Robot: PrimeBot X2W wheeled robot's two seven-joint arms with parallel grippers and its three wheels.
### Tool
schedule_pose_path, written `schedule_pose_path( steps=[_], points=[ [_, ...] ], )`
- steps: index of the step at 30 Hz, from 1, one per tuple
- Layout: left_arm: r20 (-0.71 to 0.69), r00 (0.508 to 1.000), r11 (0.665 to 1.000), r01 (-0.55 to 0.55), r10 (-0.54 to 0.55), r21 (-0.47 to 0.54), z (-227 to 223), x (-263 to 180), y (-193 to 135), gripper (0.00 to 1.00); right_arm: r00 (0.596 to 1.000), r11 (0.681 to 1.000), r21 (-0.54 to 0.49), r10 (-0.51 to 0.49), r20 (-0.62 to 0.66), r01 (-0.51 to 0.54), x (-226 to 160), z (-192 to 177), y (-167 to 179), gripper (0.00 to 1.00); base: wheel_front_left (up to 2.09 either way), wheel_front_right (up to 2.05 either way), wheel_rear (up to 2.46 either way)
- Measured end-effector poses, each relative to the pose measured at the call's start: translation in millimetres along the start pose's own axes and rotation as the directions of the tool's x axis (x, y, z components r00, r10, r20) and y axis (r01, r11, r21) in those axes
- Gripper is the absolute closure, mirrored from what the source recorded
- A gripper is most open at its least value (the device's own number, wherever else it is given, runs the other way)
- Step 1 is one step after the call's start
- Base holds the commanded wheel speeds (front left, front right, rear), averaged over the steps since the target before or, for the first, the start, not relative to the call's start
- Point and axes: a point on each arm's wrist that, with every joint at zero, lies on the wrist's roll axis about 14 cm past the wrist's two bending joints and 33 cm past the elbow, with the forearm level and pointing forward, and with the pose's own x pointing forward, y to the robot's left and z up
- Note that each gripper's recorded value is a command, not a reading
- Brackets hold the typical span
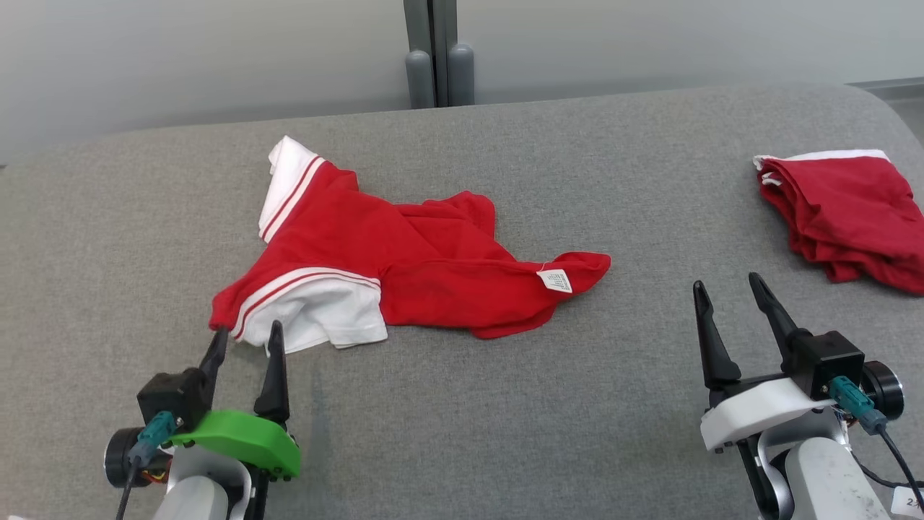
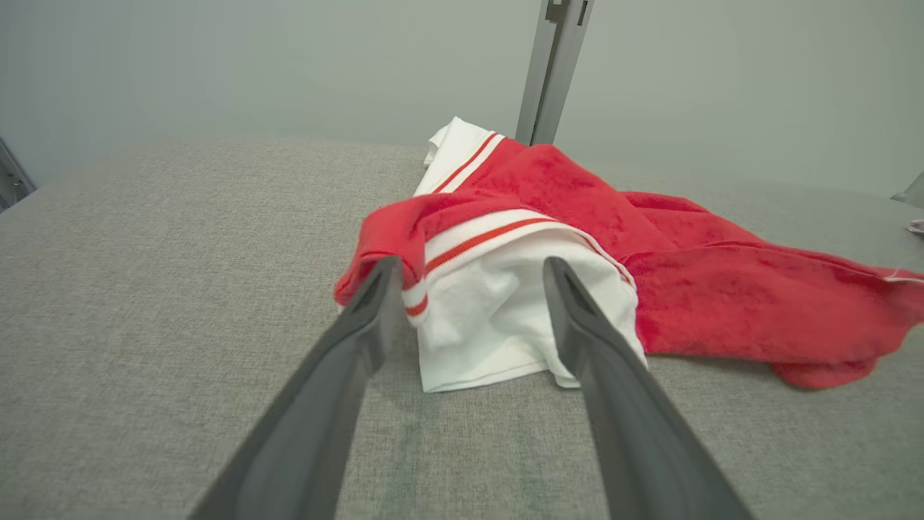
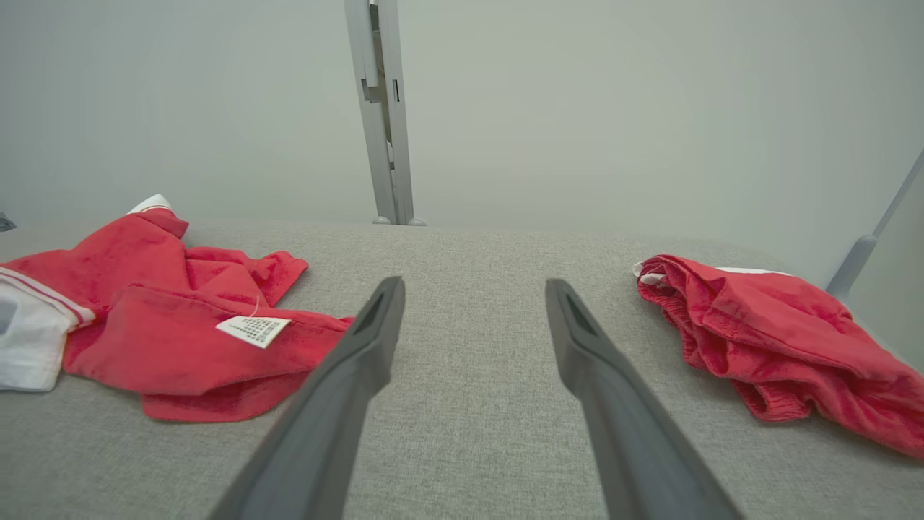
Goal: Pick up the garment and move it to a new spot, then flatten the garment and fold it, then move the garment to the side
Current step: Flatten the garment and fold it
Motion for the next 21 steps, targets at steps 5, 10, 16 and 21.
schedule_pose_path(
  steps=[5,10,16,21],
  points=[
    [0.0,1.0,1.0,-0.003,0.003,0.008,0,-10,2,0.0,1.0,1.0,0.005,0.021,0.006,-0.021,-4,3,8,0.0,0.0,0.0,0.0],
    [0.044,0.999,1.0,0.005,-0.006,0.028,15,-5,2,0.0,1.0,1.0,0.003,0.012,0.009,-0.012,-8,5,5,0.0,0.0,0.0,0.0],
    [0.055,0.998,1.0,0.018,-0.018,0.008,14,-11,-8,0.0,1.0,1.0,0.002,-0.003,0.006,0.003,-12,4,0,0.0,0.0,0.0,0.0],
    [-0.007,1.0,0.999,-0.025,0.025,-0.039,-9,-17,1,0.0,1.0,1.0,0.002,-0.002,0.001,0.002,-11,2,1,0.0,0.0,0.0,0.0]
  ],
)
